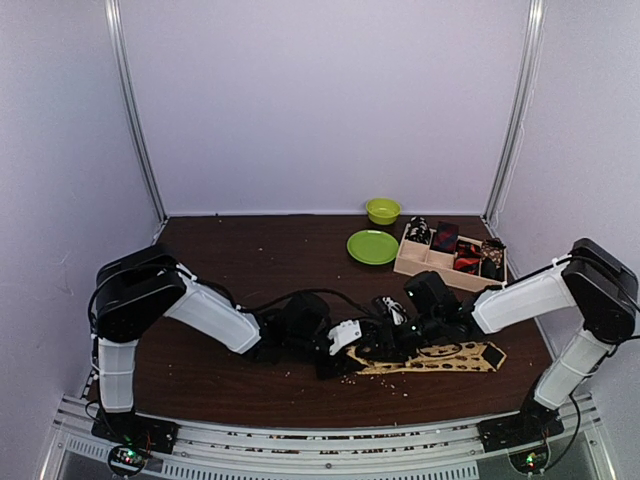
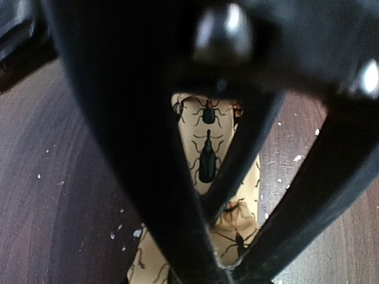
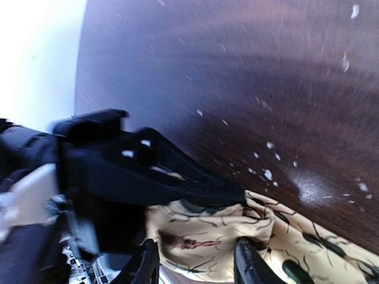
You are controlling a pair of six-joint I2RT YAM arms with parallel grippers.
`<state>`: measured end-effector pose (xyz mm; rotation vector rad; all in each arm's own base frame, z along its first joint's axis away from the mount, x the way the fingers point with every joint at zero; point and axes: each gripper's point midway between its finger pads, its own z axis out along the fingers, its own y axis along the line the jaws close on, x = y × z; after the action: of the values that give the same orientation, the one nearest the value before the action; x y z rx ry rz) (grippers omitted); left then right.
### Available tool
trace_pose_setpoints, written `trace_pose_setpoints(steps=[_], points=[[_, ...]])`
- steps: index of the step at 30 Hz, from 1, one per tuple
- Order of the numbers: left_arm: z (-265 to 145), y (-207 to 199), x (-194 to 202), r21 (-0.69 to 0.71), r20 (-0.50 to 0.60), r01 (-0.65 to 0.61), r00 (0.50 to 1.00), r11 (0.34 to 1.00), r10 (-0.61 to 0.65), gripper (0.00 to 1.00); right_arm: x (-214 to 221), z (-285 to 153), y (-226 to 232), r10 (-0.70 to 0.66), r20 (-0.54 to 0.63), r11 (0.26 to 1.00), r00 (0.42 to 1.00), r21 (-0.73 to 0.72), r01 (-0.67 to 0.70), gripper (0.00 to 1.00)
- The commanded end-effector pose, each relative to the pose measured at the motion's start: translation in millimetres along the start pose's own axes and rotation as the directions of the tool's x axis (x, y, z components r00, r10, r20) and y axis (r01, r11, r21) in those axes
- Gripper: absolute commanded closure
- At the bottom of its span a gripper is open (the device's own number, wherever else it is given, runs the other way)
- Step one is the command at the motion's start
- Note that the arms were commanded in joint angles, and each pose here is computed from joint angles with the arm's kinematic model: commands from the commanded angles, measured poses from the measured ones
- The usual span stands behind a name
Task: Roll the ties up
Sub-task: Roll the tie at the center of the board.
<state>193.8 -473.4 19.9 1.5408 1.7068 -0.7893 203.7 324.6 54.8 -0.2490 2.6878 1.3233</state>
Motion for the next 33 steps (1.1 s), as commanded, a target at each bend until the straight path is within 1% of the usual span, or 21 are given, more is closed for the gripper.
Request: trace_pose_setpoints(steps=[1,2,5,6,7,9,13,19,24,27,33], points=[[-0.4,-7.8,45.9,0.011,-0.163,0.026,0.986,1.000,-0.024,0.62,2.8,13.4,-3.4,0.023,-0.021,1.000,1.000,-0.002,-0.023,0.62],[-0.2,-7.4,45.8,0.009,-0.164,0.026,0.986,1.000,-0.024,0.62,5.3,14.6,-7.1,0.028,-0.026,1.000,0.999,0.004,-0.028,0.67],[0.1,-6.7,43.9,0.008,-0.160,0.024,0.987,1.000,-0.022,0.61,12.6,14.0,-18.6,0.039,-0.032,0.999,0.999,0.034,-0.038,0.91],[-0.1,-6.1,42.1,0.005,-0.156,0.023,0.987,1.000,-0.021,0.60,14.8,12.9,-22.4,0.039,-0.033,0.998,0.999,0.047,-0.038,0.97],[-0.3,-5.6,40.5,0.003,-0.152,0.021,0.988,1.000,-0.021,0.58,17.0,12.0,-27.1,0.041,-0.035,0.997,0.999,0.062,-0.039,1.00],[-1.8,-3.7,34.7,-0.007,-0.136,0.021,0.991,1.000,-0.022,0.52,21.5,9.3,-37.1,0.053,-0.037,0.995,0.998,0.084,-0.049,1.00],[-9.7,0.2,11.5,-0.032,-0.052,0.012,0.999,0.999,-0.014,0.35,30.5,0.6,-58.3,0.089,-0.031,0.990,0.996,0.112,-0.085,1.00],[-16.9,0.1,-11.6,-0.039,0.061,0.007,0.998,0.999,-0.004,0.18,42.1,-18.6,-88.0,0.128,-0.013,0.978,0.992,0.169,-0.124,1.00],[-13.1,1.8,-23.9,-0.037,0.128,0.016,0.992,0.999,-0.011,0.15,49.7,-32.1,-108.6,0.131,-0.009,0.961,0.991,0.247,-0.125,1.00],[-7.9,-1.2,-36.3,-0.004,0.186,0.024,0.982,1.000,-0.023,0.15,48.9,-34.5,-115.5,0.118,-0.005,0.951,0.993,0.290,-0.111,1.00],[5.0,-8.1,-54.9,0.048,0.283,0.008,0.959,0.999,-0.021,0.16,39.3,-24.3,-114.0,0.108,-0.018,0.952,0.994,0.289,-0.098,1.00]])
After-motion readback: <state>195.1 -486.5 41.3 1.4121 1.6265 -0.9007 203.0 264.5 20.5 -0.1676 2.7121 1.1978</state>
